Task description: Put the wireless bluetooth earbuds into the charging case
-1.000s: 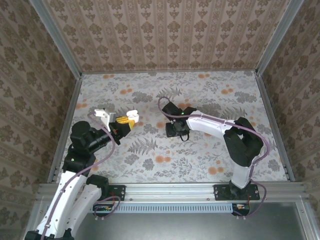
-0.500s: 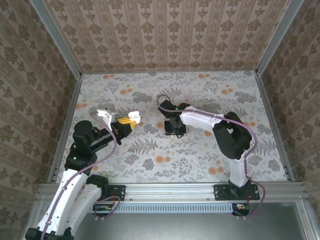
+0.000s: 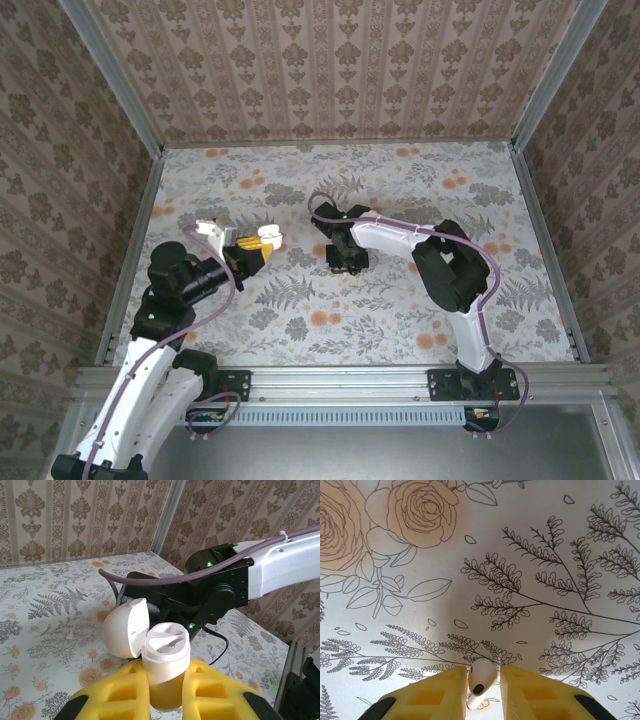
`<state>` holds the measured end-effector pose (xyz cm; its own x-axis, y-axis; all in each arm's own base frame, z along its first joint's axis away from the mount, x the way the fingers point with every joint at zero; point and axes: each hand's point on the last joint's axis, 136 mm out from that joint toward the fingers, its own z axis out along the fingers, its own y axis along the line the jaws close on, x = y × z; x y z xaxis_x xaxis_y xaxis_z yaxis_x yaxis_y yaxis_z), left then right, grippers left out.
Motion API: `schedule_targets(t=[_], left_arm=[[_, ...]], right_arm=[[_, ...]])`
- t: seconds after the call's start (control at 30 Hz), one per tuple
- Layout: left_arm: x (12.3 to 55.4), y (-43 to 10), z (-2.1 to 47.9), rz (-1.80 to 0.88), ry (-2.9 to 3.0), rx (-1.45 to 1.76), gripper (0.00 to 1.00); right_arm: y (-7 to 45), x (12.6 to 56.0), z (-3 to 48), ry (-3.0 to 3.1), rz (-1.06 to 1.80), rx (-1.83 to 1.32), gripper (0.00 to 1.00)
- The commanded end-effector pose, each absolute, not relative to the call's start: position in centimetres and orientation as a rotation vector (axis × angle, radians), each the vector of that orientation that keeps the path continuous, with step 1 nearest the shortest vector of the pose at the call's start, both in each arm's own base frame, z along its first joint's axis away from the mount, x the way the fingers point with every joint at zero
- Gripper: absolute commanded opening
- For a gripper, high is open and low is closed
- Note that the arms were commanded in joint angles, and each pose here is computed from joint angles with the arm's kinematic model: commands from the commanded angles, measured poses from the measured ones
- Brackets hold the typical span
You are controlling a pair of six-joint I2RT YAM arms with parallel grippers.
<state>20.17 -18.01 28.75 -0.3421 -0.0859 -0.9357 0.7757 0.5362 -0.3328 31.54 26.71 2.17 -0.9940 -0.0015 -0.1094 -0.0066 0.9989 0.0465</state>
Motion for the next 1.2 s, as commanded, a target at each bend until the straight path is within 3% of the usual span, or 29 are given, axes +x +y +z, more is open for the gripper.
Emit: schedule_targets(t=[0.0, 0.27, 0.6, 0.73, 0.9, 1.17], left_arm=[[20.0, -18.2, 28.7, -0.995, 1.669, 0.624, 0.00], [20.3, -18.3, 28.5, -0.999, 1.671, 0.619, 0.00], [20.5, -18.4, 27.9, -1.008, 1.688, 0.613, 0.00], [20.5, -18.4, 27.7, -1.010, 1.693, 0.611, 0.00], [20.6, -18.5, 27.7, -1.009, 1.696, 0.608, 0.00], [20.6, -18.5, 27.5, -1.010, 1.705, 0.604, 0.00]], right_arm=[[26.5, 30.7, 2.0, 3.078, 0.026, -0.024, 0.22], [26.1, 30.9, 3.7, 3.037, 0.019, -0.044, 0.15], [22.1, 30.6, 4.9, 3.006, -0.283, -0.160, 0.17], [21.1, 30.1, 4.4, 3.025, -0.373, -0.198, 0.23], [22.7, 29.9, 4.7, 3.039, -0.227, -0.182, 0.39], [25.8, 29.7, 7.4, 2.970, 0.285, -0.042, 0.40]])
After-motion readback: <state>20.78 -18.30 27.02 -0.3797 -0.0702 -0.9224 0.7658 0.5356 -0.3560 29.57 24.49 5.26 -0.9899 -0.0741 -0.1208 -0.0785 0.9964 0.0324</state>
